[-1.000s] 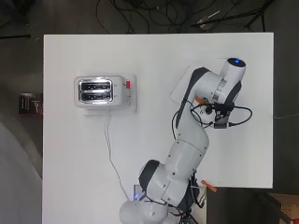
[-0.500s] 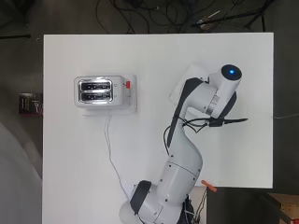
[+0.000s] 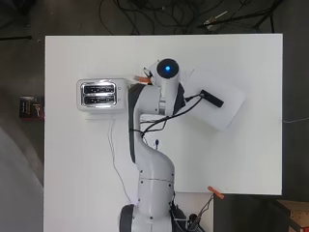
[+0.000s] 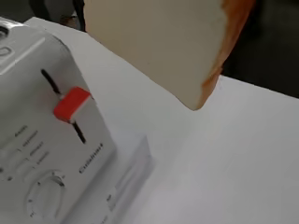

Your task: Teleoperate dual arm-hand system to toast a bread

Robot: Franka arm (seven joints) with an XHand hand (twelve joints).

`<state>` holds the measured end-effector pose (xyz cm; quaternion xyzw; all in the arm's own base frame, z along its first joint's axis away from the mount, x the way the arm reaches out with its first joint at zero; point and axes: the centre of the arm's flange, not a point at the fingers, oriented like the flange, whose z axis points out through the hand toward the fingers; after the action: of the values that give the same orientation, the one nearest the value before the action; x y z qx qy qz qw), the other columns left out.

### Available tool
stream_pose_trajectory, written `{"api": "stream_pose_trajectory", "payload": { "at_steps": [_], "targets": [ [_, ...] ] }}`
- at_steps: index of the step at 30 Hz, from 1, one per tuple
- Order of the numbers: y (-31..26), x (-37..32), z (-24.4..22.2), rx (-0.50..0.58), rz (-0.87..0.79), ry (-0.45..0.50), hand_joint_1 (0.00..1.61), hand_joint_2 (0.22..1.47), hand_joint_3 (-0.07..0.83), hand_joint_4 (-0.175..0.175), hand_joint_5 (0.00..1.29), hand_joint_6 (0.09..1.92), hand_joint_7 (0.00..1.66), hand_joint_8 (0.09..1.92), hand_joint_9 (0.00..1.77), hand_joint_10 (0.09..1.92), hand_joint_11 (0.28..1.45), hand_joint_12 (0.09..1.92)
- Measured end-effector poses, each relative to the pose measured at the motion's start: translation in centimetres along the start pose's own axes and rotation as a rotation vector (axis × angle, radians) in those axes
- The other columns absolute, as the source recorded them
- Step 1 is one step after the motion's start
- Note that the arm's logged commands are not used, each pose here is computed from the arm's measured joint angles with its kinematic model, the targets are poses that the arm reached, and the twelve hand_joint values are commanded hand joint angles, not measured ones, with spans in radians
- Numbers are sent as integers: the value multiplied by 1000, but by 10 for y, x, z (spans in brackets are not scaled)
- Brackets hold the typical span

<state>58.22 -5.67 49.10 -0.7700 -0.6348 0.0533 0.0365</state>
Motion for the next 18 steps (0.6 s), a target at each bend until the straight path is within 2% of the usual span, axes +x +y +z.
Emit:
{"api": "stream_pose_trajectory", "payload": {
  "at_steps": [1,2,3,4,9,10,11,13,14,16,18],
  "targets": [
    [-3,21,-5,-19,-35,-1,1113,1194,0,-53,716,1286,1177,589,1421,87,789,196],
    [-6,41,-8,-30,-63,-3,1173,1178,2,-113,711,1272,1136,752,1425,87,789,191],
    [-9,57,-9,-37,-83,-5,1202,1178,2,-145,694,1282,1101,859,1412,87,778,175],
    [-12,71,-11,-43,-99,-8,1216,1180,2,-162,680,1294,1081,916,1400,87,769,162],
    [-25,130,-35,-62,-156,-46,1233,1171,-2,-175,696,1269,1082,943,1425,87,795,138],
    [-30,139,-44,-71,-166,-50,1116,1192,-1,-49,721,1283,1127,751,1435,87,801,133],
    [-35,145,-50,-74,-173,-59,1021,1212,-1,52,736,1299,1194,535,1447,87,807,126],
    [-50,160,-58,-90,-205,-98,1148,1183,1,-83,722,1256,1134,779,1460,87,810,104],
    [-57,167,-59,-97,-221,-114,1189,1177,2,-127,713,1246,1103,881,1460,87,808,96],
    [-64,175,-54,-86,-245,-108,1224,1170,0,-165,709,1237,1084,950,1457,87,810,87],
    [-69,183,-42,-60,-276,-72,1233,1167,-1,-174,709,1236,1082,958,1461,87,844,98]
  ]
}}
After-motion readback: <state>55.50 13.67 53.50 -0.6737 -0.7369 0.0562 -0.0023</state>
